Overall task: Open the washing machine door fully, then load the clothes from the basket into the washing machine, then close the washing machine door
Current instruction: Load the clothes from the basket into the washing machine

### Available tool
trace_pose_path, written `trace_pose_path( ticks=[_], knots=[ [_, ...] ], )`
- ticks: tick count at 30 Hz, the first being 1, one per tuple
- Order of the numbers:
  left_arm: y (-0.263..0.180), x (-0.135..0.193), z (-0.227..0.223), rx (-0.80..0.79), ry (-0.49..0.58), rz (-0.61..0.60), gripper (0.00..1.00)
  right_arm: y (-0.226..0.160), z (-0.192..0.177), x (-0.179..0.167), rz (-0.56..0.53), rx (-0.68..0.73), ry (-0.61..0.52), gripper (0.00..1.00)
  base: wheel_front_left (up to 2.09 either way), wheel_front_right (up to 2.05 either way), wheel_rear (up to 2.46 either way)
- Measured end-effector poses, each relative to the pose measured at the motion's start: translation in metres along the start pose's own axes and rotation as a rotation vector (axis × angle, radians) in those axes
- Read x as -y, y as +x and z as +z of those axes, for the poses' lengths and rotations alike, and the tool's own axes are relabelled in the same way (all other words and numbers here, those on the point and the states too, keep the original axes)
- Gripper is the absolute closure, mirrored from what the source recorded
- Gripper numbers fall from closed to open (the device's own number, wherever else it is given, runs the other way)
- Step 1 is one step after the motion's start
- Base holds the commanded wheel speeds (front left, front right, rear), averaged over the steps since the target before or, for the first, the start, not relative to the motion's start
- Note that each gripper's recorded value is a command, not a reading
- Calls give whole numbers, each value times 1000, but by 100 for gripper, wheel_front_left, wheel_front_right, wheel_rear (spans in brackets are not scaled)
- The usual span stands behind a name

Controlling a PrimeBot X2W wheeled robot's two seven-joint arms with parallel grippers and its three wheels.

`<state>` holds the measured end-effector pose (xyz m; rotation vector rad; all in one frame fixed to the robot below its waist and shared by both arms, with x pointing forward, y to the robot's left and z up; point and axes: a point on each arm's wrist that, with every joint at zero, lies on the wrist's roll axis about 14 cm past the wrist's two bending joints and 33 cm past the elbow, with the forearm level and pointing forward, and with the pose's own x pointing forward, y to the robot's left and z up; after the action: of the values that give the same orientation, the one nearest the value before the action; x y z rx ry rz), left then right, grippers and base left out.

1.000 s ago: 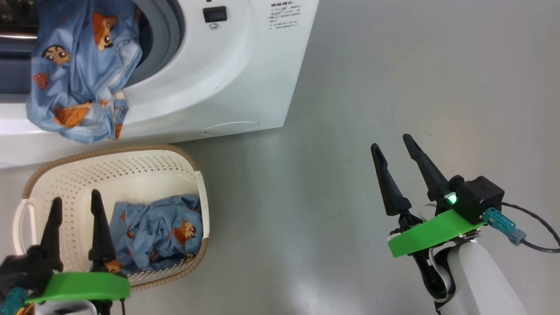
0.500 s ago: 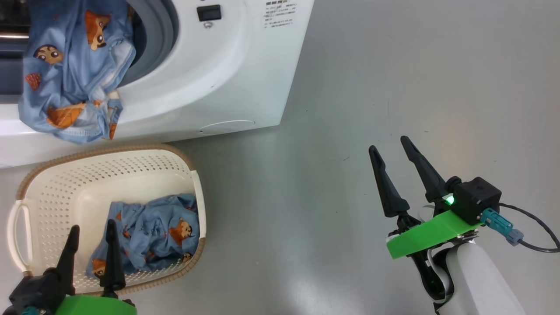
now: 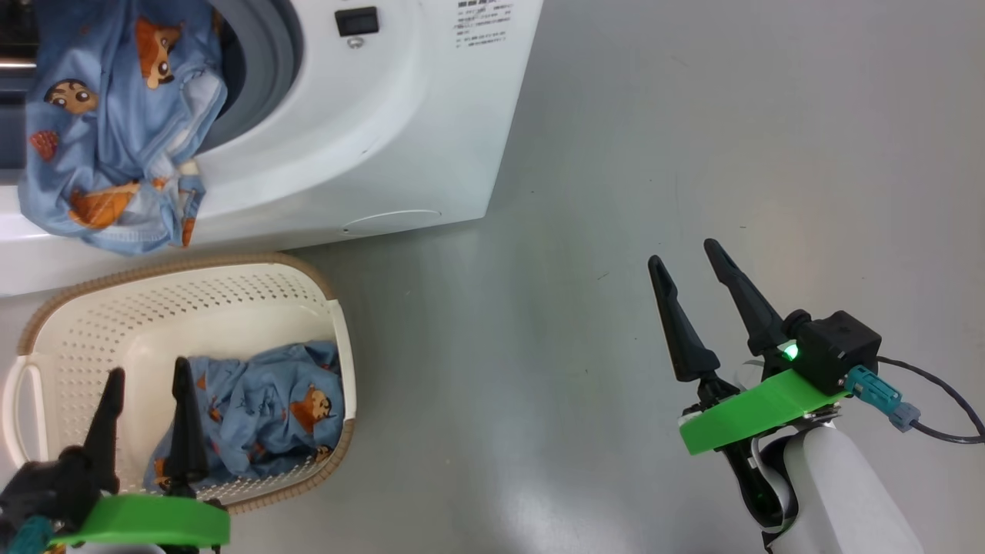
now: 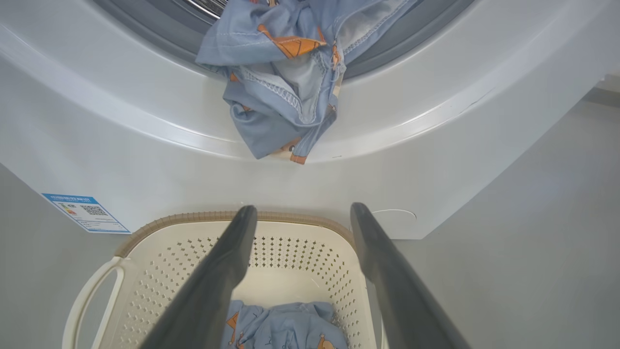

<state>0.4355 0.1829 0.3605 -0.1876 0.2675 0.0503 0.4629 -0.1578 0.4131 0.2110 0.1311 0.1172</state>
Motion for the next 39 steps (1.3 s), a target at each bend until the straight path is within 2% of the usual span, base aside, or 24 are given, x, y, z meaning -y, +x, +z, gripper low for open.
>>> trace_pose_path(
  ticks=[15,22,29,39],
  knots=[
    [53,24,34,106,-3,-59,0,-5,0,7,-23,-5,-1,0,0,0,0],
    [84,23,29,79,-12,-55,0,-9,-4,15,-46,-20,0,0,0,0,0],
    [108,22,3,-3,-21,-38,0,-11,-14,21,-66,-46,4,0,0,0,0],
    [141,28,-3,-17,-63,-50,0,-9,-21,32,-91,-61,9,0,0,0,0]
  ],
)
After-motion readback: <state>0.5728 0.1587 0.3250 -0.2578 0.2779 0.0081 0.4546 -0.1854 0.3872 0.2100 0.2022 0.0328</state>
